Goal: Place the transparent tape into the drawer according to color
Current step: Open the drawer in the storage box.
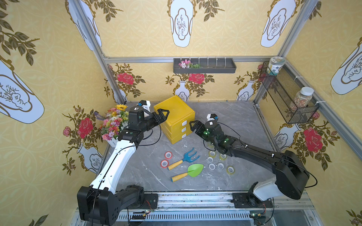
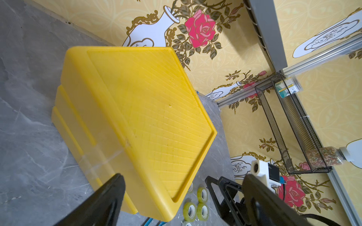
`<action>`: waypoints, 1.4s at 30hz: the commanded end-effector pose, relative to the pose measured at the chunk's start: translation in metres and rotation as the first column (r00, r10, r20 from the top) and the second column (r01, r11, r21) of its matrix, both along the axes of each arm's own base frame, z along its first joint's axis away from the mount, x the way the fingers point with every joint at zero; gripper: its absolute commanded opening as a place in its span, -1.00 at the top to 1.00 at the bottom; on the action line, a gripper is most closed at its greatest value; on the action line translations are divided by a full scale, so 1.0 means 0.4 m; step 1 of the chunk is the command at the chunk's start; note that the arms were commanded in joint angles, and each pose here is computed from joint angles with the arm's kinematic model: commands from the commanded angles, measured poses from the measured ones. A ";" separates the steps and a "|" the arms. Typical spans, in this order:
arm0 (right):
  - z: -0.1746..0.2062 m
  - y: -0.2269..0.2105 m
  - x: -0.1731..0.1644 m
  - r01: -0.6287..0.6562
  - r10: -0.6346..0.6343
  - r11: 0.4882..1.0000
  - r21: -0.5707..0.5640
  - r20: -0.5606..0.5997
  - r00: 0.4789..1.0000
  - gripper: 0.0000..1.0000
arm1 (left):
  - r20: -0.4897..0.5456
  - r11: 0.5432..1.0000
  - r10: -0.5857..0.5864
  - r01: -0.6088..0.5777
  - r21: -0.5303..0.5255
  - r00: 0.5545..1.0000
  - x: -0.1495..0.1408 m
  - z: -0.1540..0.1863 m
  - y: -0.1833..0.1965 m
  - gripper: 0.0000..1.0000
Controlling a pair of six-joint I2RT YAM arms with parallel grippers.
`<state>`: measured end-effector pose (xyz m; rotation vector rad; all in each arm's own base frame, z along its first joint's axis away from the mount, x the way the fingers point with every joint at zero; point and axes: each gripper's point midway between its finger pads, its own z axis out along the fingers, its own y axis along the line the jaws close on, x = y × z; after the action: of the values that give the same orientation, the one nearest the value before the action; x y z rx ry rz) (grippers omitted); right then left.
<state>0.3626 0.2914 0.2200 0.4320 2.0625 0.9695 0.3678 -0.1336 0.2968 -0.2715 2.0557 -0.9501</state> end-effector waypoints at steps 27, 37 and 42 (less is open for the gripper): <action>-0.018 0.145 -0.059 -0.089 0.084 0.993 0.083 0.059 0.995 -1.00 | 0.062 0.990 0.016 -0.025 0.138 0.998 -0.007 -0.063 0.018 -0.98; -0.029 0.166 -0.071 -0.067 0.057 0.980 0.190 0.056 0.997 -0.89 | 0.032 0.990 -0.006 0.001 0.138 0.999 -0.014 -0.097 0.000 -0.83; -0.017 0.174 -0.058 -0.047 0.031 0.966 0.253 0.063 0.997 -0.83 | -0.008 0.984 -0.004 0.006 0.176 1.000 -0.007 -0.126 -0.011 -0.60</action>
<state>0.3331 0.3583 0.1939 0.4351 2.0040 1.1794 0.3611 -0.1391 0.2488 -0.1869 2.1272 -0.8048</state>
